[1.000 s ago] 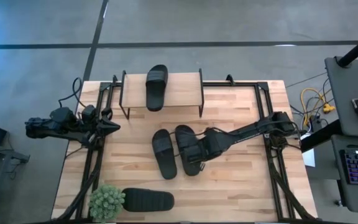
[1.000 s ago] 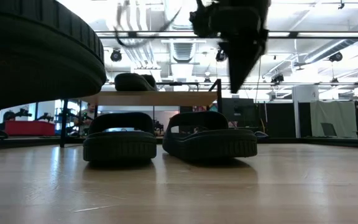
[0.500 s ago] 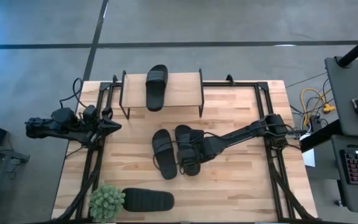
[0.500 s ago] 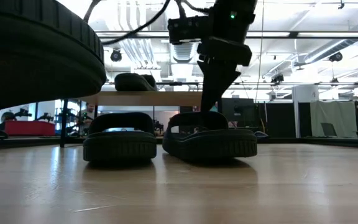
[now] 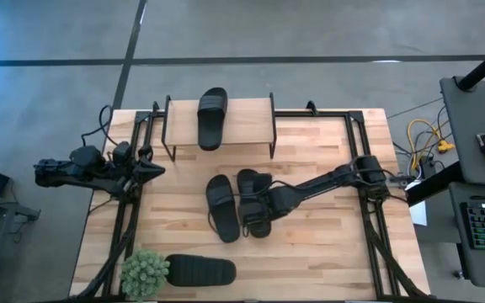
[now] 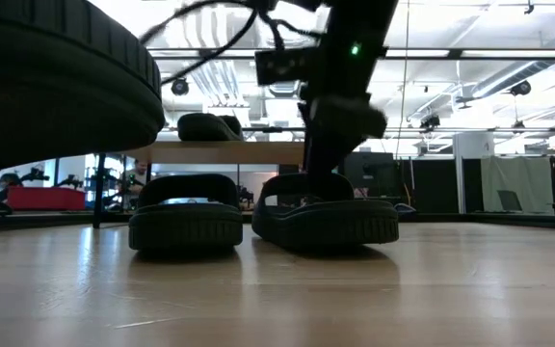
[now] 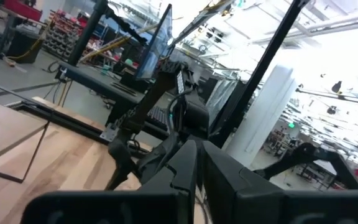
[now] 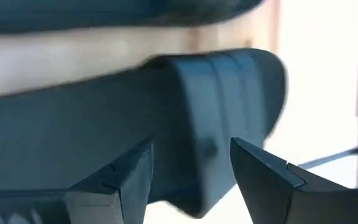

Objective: Pick and place slides into the shelf
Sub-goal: Put the black slide on the shelf

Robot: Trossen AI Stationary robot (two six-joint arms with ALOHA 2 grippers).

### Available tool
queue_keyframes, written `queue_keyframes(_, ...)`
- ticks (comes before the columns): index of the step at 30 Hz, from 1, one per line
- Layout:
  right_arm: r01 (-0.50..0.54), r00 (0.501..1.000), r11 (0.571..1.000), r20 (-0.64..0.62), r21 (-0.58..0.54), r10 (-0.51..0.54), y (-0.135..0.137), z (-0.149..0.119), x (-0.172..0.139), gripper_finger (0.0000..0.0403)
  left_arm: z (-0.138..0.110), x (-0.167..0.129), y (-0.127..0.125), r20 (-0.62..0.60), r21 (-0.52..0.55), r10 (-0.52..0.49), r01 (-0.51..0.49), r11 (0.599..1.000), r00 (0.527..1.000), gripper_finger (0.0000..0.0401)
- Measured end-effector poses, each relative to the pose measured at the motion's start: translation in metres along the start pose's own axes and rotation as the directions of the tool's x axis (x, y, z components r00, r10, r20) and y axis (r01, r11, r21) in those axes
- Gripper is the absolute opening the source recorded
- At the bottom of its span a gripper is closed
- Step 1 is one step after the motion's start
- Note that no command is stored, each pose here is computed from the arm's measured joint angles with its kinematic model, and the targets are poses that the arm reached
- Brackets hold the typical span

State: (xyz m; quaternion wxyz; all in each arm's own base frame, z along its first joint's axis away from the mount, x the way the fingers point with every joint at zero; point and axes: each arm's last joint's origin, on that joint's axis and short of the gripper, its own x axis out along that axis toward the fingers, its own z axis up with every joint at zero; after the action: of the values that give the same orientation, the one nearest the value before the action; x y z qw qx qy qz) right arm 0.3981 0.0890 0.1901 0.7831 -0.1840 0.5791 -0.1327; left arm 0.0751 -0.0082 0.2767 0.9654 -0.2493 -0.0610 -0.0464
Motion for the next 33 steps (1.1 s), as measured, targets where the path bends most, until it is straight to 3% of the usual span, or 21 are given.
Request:
queue_keyframes(6, 0.175, 0.984, 0.984, -0.005, -0.024, -0.176, -0.003, 0.002, 0.016, 0.0205, -0.001, 0.002, 0.001, -0.01, 0.001, 0.016, -0.016, 1.0, 1.0, 0.001)
queue_keyframes(11, 0.185, 0.982, 0.982, -0.024, -0.02, -0.186, -0.006, 0.002, 0.025, 0.02, -0.002, 0.003, 0.001, -0.016, 0.002, 0.02, -0.02, 1.0, 1.0, 0.001)
queue_keyframes(16, 0.189, 0.982, 0.982, -0.032, 0.017, -0.188, -0.011, 0.002, 0.029, 0.0157, -0.002, 0.003, 0.002, -0.005, 0.002, 0.044, -0.044, 0.999, 0.999, 0.001)
queue_keyframes(25, 0.198, 0.98, 0.978, -0.041, 0.062, -0.196, -0.018, 0.003, 0.033, 0.0025, -0.001, 0.003, 0.002, 0.009, 0.001, 0.066, -0.066, 0.998, 0.998, 0.001)
queue_keyframes(33, 0.052, 0.998, 0.992, -0.034, 0.114, -0.048, -0.018, 0.004, 0.016, 0.0015, -0.001, 0.004, 0.002, 0.007, 0.001, 0.067, -0.067, 0.998, 0.998, 0.001)
